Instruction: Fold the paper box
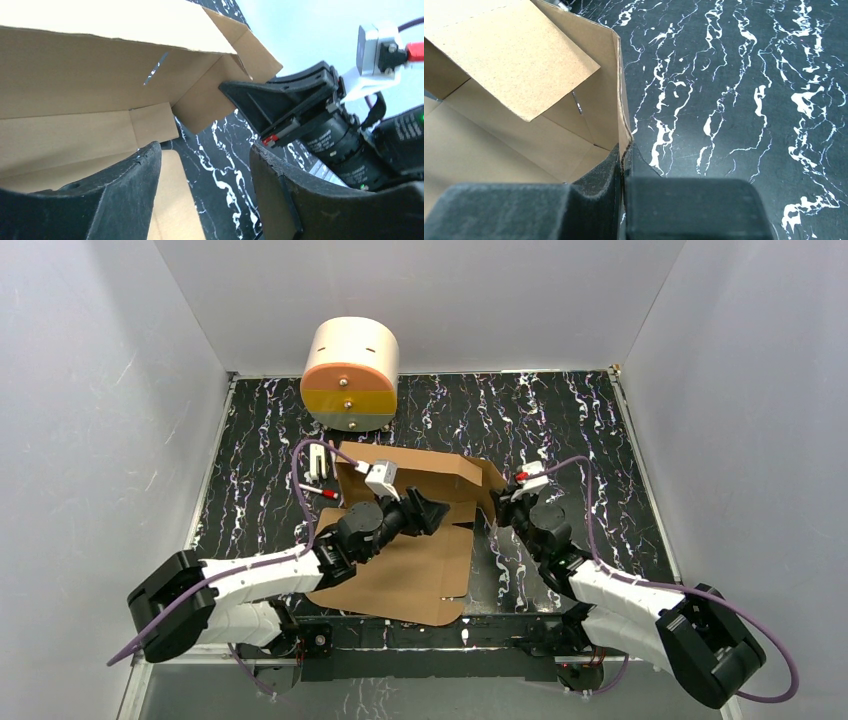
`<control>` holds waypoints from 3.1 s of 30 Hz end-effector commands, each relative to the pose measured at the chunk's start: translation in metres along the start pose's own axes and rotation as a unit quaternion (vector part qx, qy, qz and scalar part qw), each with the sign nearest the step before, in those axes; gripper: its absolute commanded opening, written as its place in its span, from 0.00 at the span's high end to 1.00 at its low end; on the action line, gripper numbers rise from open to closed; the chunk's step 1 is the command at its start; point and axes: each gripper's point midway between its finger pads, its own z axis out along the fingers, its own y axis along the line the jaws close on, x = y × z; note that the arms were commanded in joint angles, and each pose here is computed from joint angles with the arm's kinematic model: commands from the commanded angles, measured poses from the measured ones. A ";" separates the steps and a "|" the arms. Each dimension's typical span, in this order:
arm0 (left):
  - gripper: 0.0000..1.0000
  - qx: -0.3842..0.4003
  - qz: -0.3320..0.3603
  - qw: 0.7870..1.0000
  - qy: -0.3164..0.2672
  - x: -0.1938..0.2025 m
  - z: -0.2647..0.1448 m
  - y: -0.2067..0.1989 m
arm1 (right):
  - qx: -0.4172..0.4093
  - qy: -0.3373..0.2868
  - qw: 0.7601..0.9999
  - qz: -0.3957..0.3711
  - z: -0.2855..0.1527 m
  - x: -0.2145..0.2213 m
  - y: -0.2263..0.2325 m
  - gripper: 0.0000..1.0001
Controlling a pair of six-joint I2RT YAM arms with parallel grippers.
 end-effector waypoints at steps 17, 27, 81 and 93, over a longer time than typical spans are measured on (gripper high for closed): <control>0.41 -0.012 -0.073 0.991 -0.110 -0.034 0.075 -0.039 | 0.061 -0.050 0.996 0.030 0.002 -0.019 0.004 0.93; 0.57 -0.026 -0.024 0.992 -0.120 -0.029 0.090 -0.035 | 0.059 -0.047 0.997 0.017 0.001 -0.019 0.006 0.93; 0.55 0.017 0.312 0.948 -0.066 0.013 0.021 0.011 | 0.038 -0.052 0.998 -0.026 0.003 -0.026 0.012 0.94; 0.41 0.014 0.351 0.935 -0.058 0.044 0.064 0.018 | 0.031 -0.055 0.998 -0.025 0.003 -0.027 0.015 0.94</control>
